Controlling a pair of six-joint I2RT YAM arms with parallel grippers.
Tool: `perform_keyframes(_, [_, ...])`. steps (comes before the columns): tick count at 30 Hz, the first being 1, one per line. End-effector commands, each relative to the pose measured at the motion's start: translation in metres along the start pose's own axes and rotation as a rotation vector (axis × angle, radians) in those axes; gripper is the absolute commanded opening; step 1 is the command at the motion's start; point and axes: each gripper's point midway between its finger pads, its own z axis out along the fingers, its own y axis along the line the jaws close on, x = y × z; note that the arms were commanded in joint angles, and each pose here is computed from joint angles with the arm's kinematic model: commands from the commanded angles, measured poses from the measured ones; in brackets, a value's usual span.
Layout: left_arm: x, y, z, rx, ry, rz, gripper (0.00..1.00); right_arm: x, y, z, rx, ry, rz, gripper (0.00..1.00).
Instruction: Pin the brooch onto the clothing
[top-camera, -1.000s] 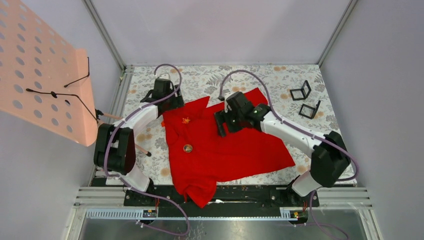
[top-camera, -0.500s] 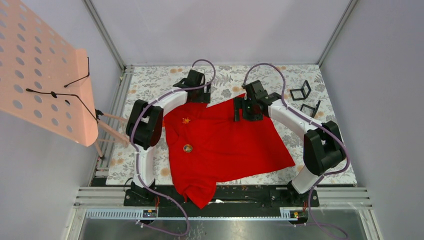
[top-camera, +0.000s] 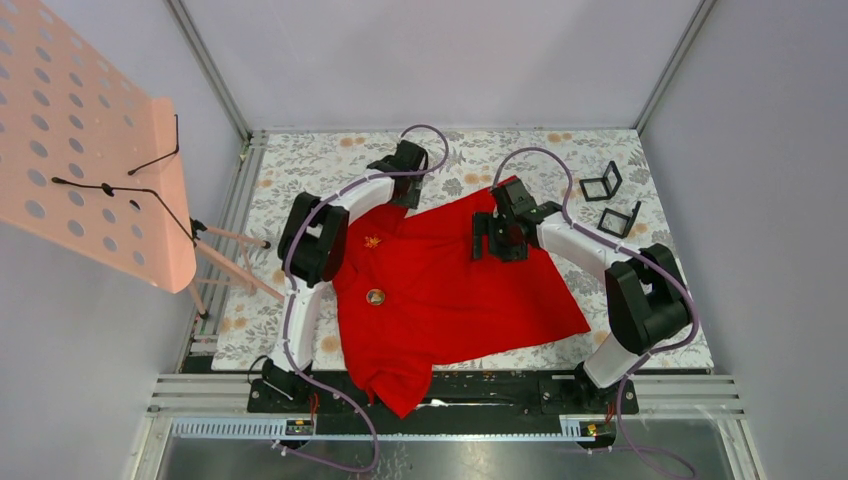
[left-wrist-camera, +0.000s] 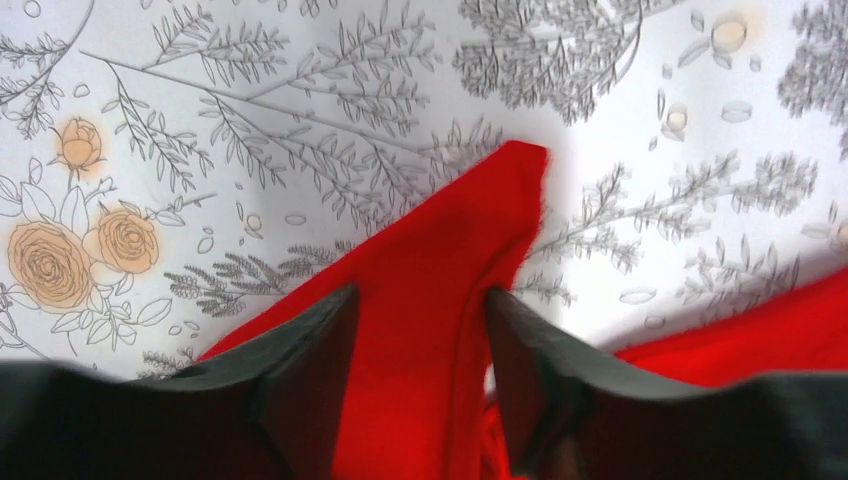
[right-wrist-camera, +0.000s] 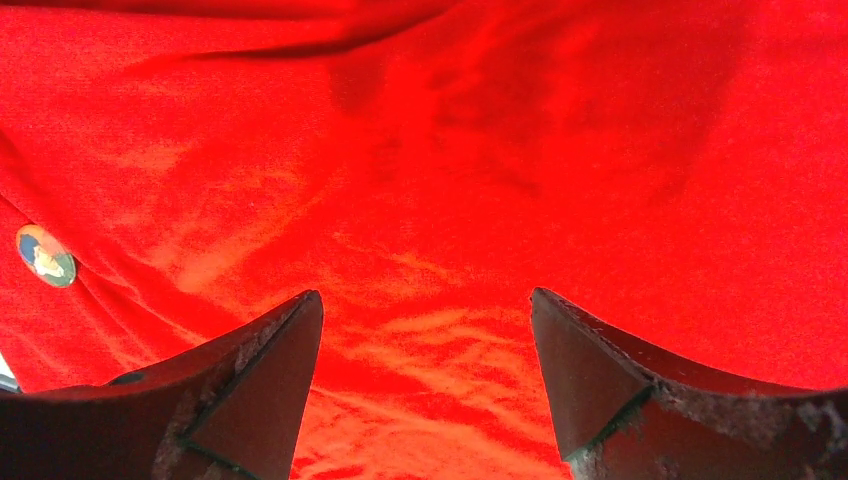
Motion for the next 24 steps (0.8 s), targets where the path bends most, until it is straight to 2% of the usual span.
perform_keyframes(1, [-0.02,0.014,0.006,-0.097,-0.014,0.017,0.49,-0.008,0.006,-0.009,-0.023,-0.062,0.044,0.83])
perform_keyframes(7, [-0.036,0.034,0.014,-0.105,-0.032,-0.054,0.1,0.014,0.001,-0.012,0.016,-0.063,0.028,0.82])
perform_keyframes(9, [-0.042,0.044,0.017,-0.11,-0.035,-0.078,0.0,0.028,0.002,-0.01,0.024,-0.037,0.011,0.81])
perform_keyframes(17, [-0.073,0.079,0.023,-0.123,-0.105,-0.138,0.0,0.099,0.009,-0.013,0.103,0.032,-0.111,0.82])
perform_keyframes(24, [-0.082,0.088,0.028,-0.071,-0.083,-0.16,0.0,0.136,-0.016,-0.016,0.171,0.07,-0.129,0.82])
